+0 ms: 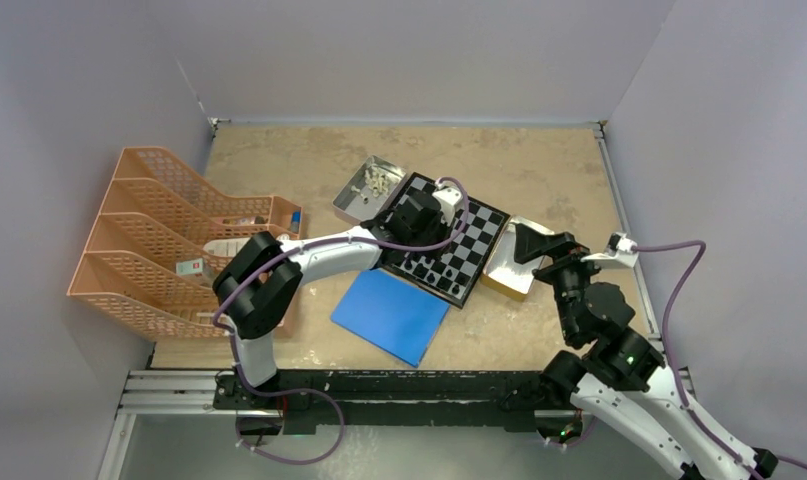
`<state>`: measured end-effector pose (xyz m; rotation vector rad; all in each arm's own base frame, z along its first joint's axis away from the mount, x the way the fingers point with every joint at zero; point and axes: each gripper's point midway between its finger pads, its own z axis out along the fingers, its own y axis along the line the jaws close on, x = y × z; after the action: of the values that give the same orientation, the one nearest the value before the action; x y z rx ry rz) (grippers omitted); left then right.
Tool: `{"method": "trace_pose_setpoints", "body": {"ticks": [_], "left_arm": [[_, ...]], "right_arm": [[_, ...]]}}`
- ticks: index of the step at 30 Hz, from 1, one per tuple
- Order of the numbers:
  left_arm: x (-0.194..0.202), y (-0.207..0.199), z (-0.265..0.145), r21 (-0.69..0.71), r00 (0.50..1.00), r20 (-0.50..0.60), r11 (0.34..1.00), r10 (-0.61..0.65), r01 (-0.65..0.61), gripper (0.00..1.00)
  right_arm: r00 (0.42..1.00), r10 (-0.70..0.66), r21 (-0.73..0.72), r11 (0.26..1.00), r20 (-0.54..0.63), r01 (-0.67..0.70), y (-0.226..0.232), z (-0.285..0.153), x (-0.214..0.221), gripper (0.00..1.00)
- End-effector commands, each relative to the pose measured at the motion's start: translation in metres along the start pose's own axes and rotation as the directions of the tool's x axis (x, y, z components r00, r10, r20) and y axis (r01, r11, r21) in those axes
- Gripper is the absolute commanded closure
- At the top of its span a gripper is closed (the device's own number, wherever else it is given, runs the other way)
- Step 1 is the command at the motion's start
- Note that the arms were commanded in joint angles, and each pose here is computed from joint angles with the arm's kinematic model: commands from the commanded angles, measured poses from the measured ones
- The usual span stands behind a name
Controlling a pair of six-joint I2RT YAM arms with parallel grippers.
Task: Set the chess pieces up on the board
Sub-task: Place the chess piece on the chessboard.
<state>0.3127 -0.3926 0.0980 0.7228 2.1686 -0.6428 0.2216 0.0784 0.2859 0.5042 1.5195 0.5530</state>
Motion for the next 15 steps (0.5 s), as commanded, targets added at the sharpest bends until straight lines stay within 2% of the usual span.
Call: {"method": "trace_pose_setpoints", "body": {"ticks": [1,15], "left_arm": [[-0.018,-0.002,0.003,-0.002,0.998,0.067,1.000,0.013,-0.012,1.00],[0.013,0.005,0.010,-0.015,1.000,0.012,1.000,-0.009,0.010,1.00]], "right_arm": [[1.000,0.010,-0.006,1.000,0.029,-0.009,0.004,0.003,-0.006,0.01],[1.000,-0.012,0.002,1.000,0.027,0.011,0.003,0.006,-0.002,0.01]]}}
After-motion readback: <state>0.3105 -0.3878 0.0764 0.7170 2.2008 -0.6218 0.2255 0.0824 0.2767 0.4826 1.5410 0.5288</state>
